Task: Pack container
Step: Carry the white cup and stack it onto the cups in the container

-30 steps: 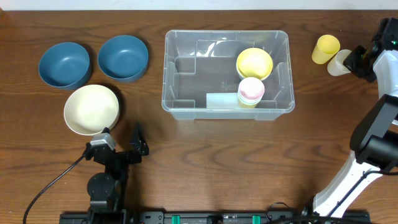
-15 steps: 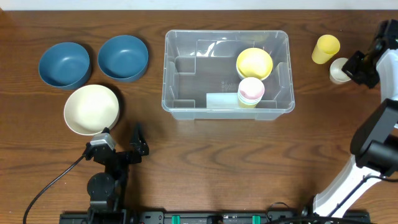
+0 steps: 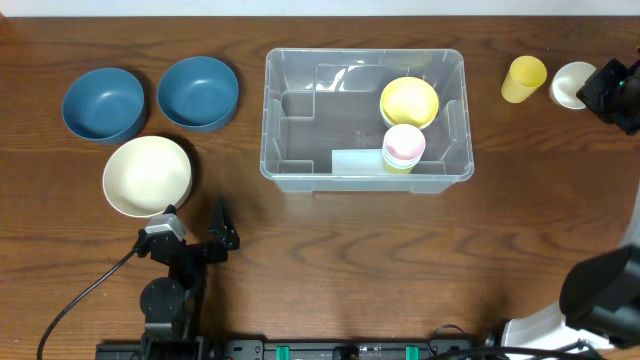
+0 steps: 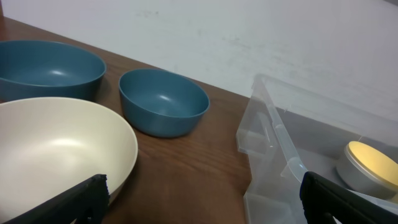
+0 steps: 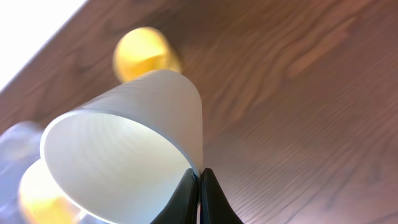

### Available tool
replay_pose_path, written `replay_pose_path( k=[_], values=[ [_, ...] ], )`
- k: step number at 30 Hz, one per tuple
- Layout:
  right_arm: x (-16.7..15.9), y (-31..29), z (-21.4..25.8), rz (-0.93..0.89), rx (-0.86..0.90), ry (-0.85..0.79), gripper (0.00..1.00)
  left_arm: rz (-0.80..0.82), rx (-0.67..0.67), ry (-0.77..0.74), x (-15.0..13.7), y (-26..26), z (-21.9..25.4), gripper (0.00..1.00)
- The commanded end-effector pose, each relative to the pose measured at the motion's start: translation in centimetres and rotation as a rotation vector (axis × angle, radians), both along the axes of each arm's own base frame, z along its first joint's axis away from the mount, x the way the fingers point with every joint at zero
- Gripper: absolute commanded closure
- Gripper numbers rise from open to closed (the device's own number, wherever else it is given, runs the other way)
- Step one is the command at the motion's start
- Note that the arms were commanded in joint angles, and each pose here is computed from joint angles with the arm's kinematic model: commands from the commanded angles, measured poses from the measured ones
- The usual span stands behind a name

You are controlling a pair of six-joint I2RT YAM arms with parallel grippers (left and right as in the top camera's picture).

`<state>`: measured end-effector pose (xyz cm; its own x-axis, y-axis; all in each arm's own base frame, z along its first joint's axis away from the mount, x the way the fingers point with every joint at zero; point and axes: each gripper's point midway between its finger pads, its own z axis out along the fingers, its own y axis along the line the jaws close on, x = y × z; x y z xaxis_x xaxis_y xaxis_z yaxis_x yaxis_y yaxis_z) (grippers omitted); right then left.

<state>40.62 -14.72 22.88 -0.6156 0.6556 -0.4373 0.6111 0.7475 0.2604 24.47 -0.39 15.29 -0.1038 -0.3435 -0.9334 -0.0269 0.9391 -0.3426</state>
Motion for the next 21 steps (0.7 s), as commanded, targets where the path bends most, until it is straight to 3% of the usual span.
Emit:
replay_pose_path(
  k=[1, 6, 12, 21],
  values=[
    [-0.5, 4.7, 3.6, 0.156, 0.085, -0.106, 0.99, 0.026, 0.022, 0.05, -0.1, 0.5, -1.7, 0.02],
    [-3.0, 11.6, 6.5, 0.36, 0.127, -0.13, 0.99, 0.026, 0.022, 0.05, -0.1, 0.5, -1.7, 0.02],
    [-5.3, 19.4, 5.9, 0.602, 0.122, -0.051, 0.99, 0.026, 0.022, 0.05, -0.1, 0.5, -1.7, 0.02],
    [-6.1, 23.6, 4.5, 0.66, 0.005, 0.028, 0.99, 0.026, 0.022, 0.05, -0.1, 0.5, -1.7, 0.02]
  ],
)
